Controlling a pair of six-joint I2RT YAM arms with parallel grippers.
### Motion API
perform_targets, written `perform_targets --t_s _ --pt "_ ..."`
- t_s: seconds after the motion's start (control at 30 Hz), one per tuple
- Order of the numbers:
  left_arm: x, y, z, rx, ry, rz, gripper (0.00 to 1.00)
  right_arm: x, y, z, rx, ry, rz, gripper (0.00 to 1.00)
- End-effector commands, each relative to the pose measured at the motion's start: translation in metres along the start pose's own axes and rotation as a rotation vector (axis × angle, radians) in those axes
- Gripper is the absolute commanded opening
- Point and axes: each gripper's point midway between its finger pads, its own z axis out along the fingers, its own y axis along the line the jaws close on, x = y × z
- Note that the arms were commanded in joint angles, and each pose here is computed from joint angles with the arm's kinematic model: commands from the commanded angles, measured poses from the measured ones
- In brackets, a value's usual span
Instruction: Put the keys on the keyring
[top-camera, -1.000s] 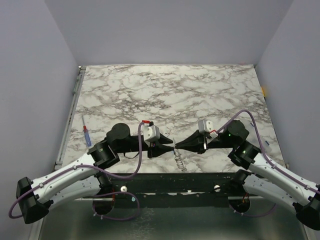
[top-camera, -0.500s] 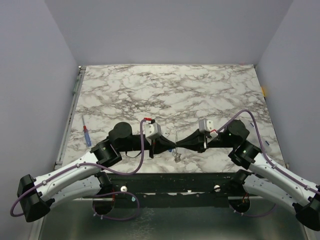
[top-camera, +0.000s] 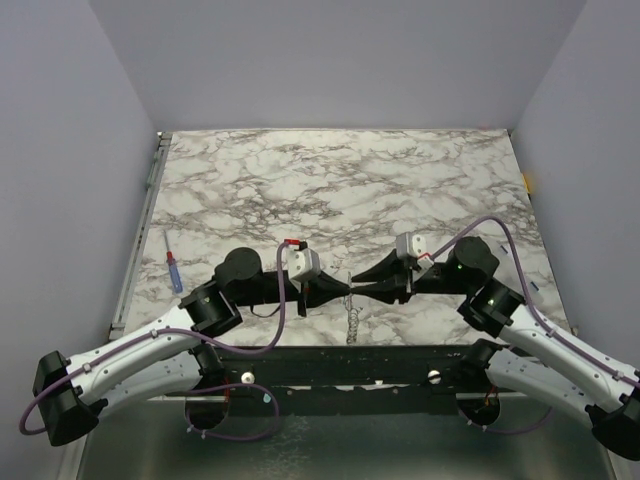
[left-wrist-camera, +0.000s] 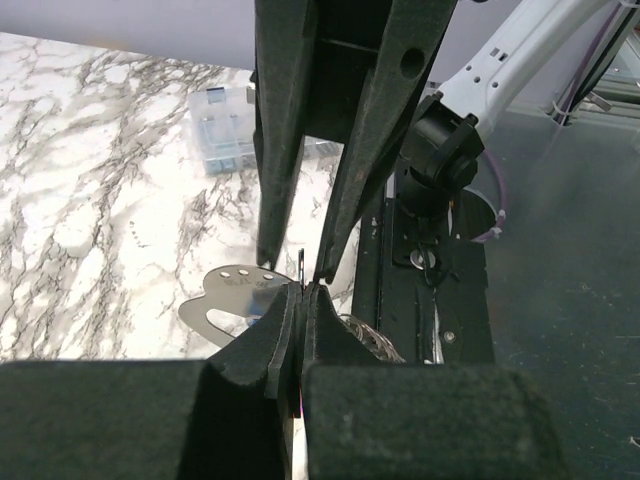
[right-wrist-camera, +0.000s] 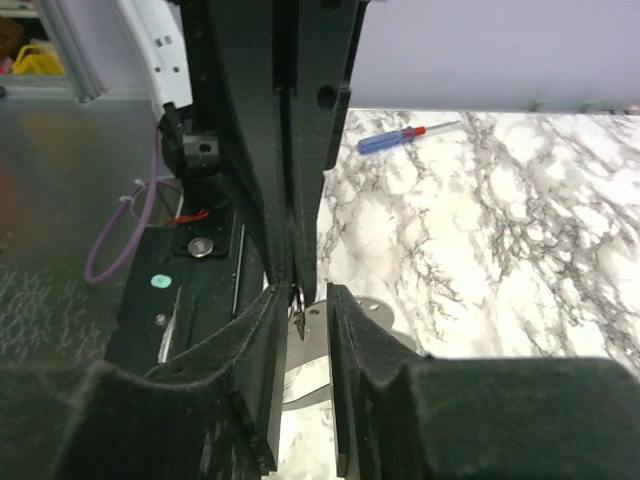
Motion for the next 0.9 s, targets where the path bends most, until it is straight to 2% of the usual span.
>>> perform_targets --t_s 0.0,0.07,0.43,0.67,0.87 --pt "-0.011 0.002 -0.002 -0.015 -0.039 0.054 0.0 -0.014 -0.012 -0.001 0.075 0.027 0.031 0.34" --pt "-0.01 0.002 -0.002 -0.012 -0.031 0.061 0.0 -0.011 -0.013 -0.003 0.078 0.065 0.038 0.37" --pt "-0.012 0.002 -0.006 -0.015 -0.013 0.093 0.0 0.01 0.003 -0.008 -0.025 0.219 0.076 0.37" --pt "-0.008 0.002 -0.004 -0.01 0.001 0.09 0.0 0.008 0.007 -0.004 -0.061 0.196 0.066 0.22" --pt "-0.004 0.005 -0.003 -0.018 0.011 0.085 0.0 0.009 0.009 0.0 -0.095 0.186 0.075 0.18"
